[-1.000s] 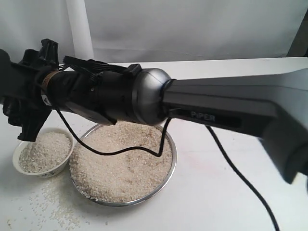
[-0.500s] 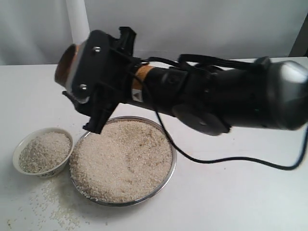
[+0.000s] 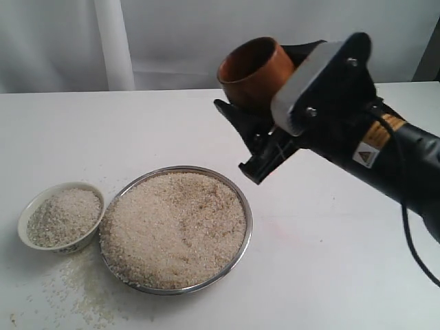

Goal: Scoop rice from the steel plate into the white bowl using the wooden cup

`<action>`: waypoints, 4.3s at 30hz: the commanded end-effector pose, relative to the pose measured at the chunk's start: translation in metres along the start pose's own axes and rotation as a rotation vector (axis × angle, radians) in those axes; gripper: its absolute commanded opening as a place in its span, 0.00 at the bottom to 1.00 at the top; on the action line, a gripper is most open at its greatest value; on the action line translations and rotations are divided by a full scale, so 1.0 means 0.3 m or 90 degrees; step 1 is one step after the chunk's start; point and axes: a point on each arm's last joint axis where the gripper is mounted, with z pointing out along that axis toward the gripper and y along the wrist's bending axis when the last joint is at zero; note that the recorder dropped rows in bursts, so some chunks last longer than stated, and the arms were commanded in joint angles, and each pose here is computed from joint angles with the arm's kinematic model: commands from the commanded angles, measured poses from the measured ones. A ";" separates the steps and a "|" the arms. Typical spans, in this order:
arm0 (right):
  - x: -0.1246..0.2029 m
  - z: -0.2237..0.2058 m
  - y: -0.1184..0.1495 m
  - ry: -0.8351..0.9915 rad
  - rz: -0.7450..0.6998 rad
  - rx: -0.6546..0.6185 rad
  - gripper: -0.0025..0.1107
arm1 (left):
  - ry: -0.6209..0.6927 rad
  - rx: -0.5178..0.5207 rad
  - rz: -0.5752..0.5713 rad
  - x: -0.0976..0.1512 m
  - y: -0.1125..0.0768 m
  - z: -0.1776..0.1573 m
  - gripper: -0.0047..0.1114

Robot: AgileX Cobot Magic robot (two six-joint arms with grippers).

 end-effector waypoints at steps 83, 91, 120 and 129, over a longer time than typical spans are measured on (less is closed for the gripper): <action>0.655 -0.094 0.071 0.381 0.222 0.200 0.06 | -0.007 0.005 -0.006 -0.005 -0.002 -0.001 0.04; 0.658 -0.099 0.075 0.390 0.224 0.197 0.47 | -0.007 0.005 -0.006 -0.005 -0.002 -0.001 0.04; 0.639 -0.140 0.076 0.341 0.205 0.218 0.77 | -0.007 0.005 -0.006 -0.005 -0.002 -0.001 0.04; 0.539 -0.159 0.056 0.272 0.215 0.226 0.77 | -0.007 0.005 -0.006 -0.005 -0.002 -0.001 0.04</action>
